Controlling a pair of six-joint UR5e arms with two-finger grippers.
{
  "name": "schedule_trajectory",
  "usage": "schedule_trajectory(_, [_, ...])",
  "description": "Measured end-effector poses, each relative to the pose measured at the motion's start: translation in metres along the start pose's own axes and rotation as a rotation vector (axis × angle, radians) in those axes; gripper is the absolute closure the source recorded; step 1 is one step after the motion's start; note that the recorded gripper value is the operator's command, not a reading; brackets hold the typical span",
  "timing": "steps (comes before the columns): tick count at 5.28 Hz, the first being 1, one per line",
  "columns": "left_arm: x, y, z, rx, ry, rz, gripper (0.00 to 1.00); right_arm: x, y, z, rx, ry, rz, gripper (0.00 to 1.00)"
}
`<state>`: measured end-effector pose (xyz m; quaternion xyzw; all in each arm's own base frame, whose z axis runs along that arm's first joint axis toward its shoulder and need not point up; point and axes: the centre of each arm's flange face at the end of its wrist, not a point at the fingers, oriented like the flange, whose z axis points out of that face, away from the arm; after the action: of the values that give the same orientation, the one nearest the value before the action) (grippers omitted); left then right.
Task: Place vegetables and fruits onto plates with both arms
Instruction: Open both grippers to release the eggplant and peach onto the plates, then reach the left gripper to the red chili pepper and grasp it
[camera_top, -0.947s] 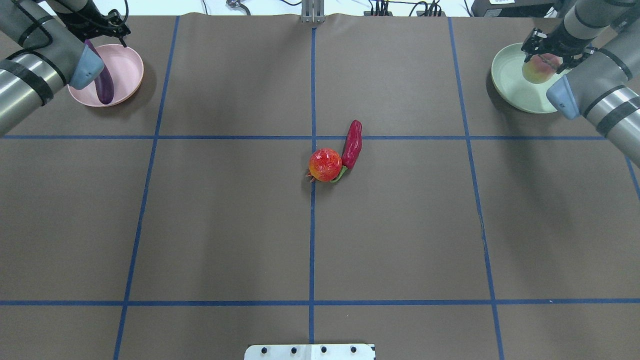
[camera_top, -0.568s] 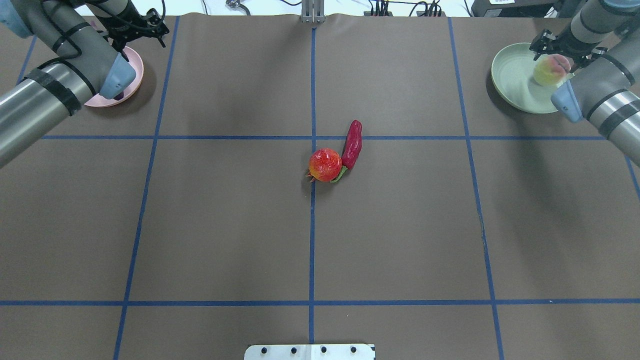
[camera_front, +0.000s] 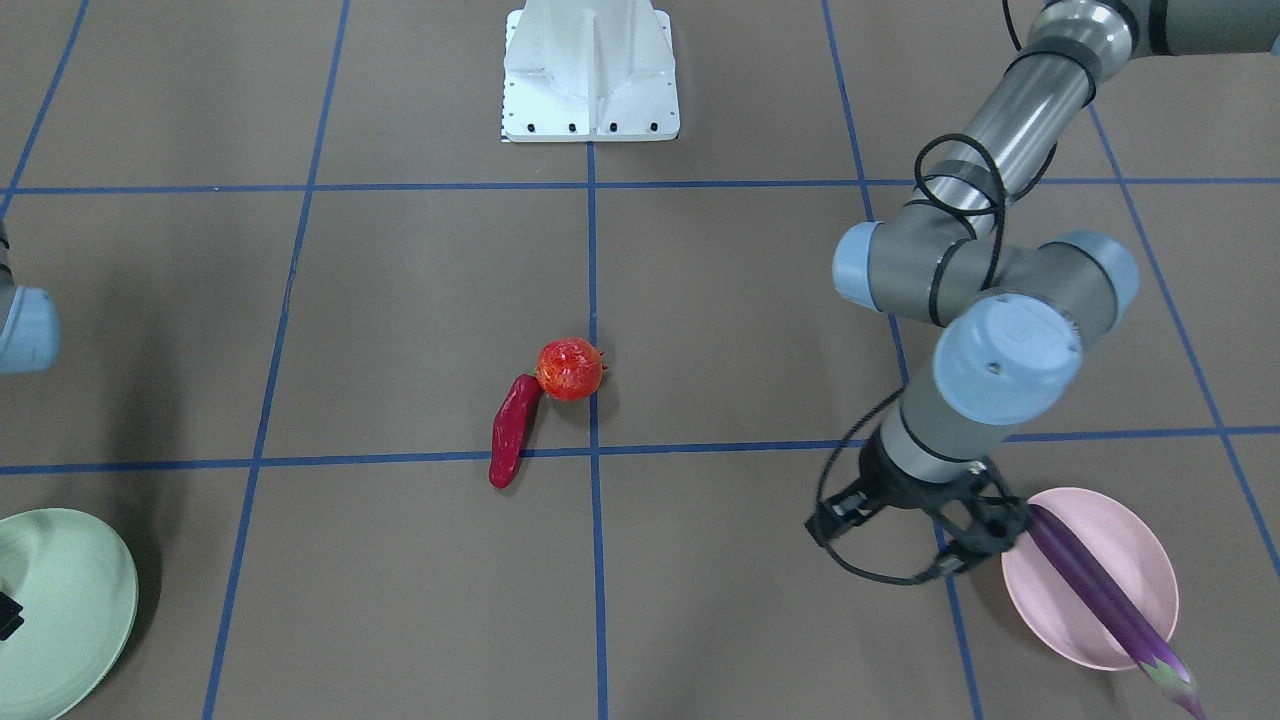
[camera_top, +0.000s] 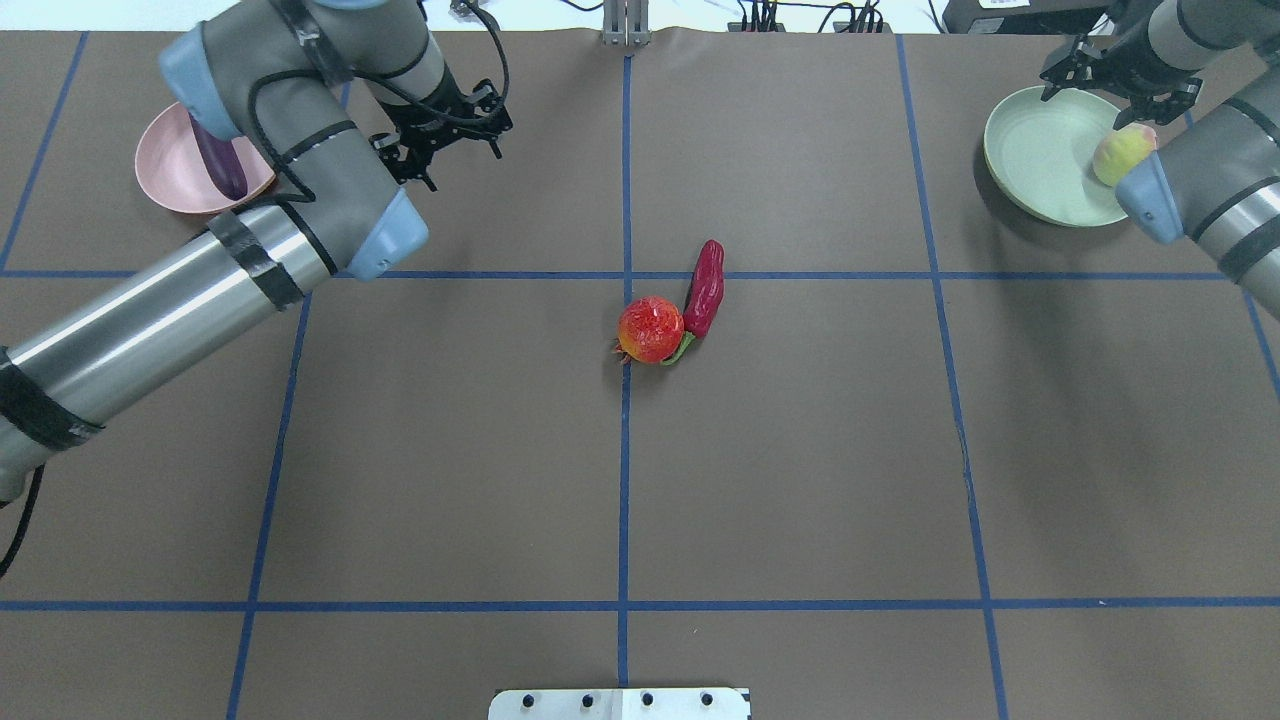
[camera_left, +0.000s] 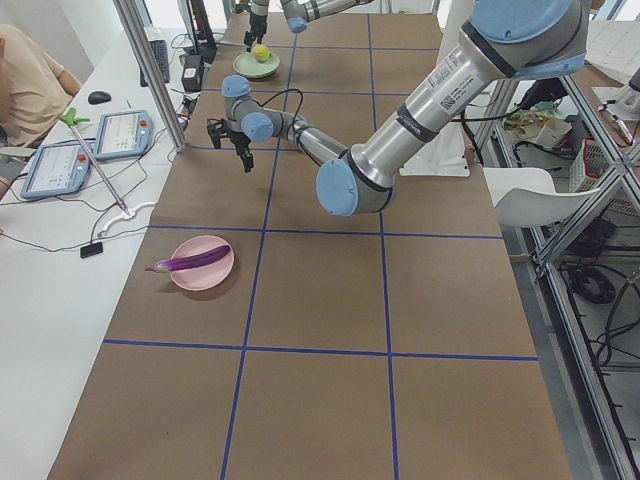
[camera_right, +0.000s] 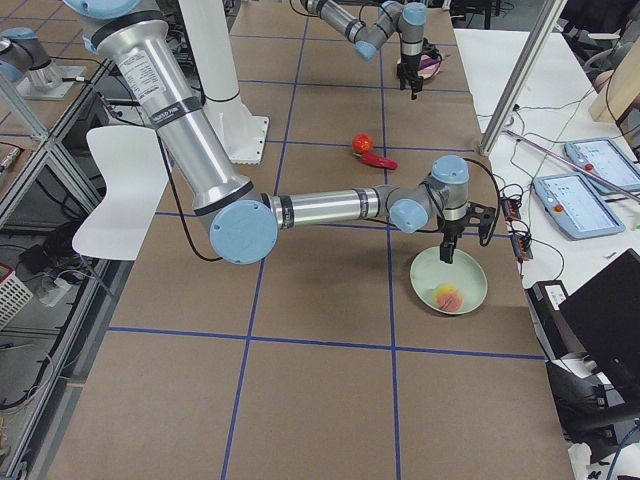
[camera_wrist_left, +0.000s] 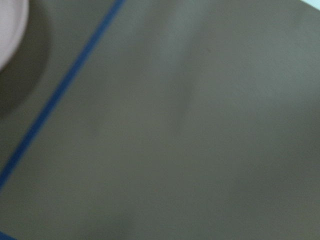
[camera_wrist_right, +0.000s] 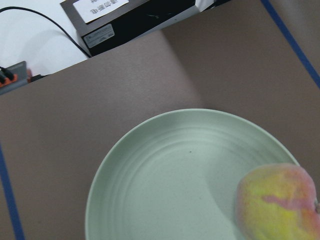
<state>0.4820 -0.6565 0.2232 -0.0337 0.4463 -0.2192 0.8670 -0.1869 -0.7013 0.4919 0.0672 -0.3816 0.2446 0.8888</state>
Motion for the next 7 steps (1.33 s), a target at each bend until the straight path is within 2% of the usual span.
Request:
schedule_trajectory(1, [0.035,0.041,0.001,-0.010,0.068,0.099,0.00,-0.011,0.012,-0.021,-0.027,-0.027,0.006,0.00])
schedule_trajectory(2, [0.060,0.072,0.002,-0.014,0.121,0.226,0.00,-0.025,0.026,-0.039,-0.051,-0.047,0.035,0.00])
schedule_trajectory(3, [0.086,0.096,0.007,-0.011,0.144,0.349,0.00,-0.038,0.041,-0.052,-0.075,-0.075,0.070,0.00])
schedule_trajectory(5, [0.129,0.127,0.034,0.065,0.154,0.564,0.06,-0.050,0.080,-0.074,-0.125,-0.128,0.081,0.00])
schedule_trajectory(7, [0.137,0.135,0.063,0.083,0.135,0.669,0.06,-0.046,0.099,-0.083,-0.164,-0.149,0.074,0.00])
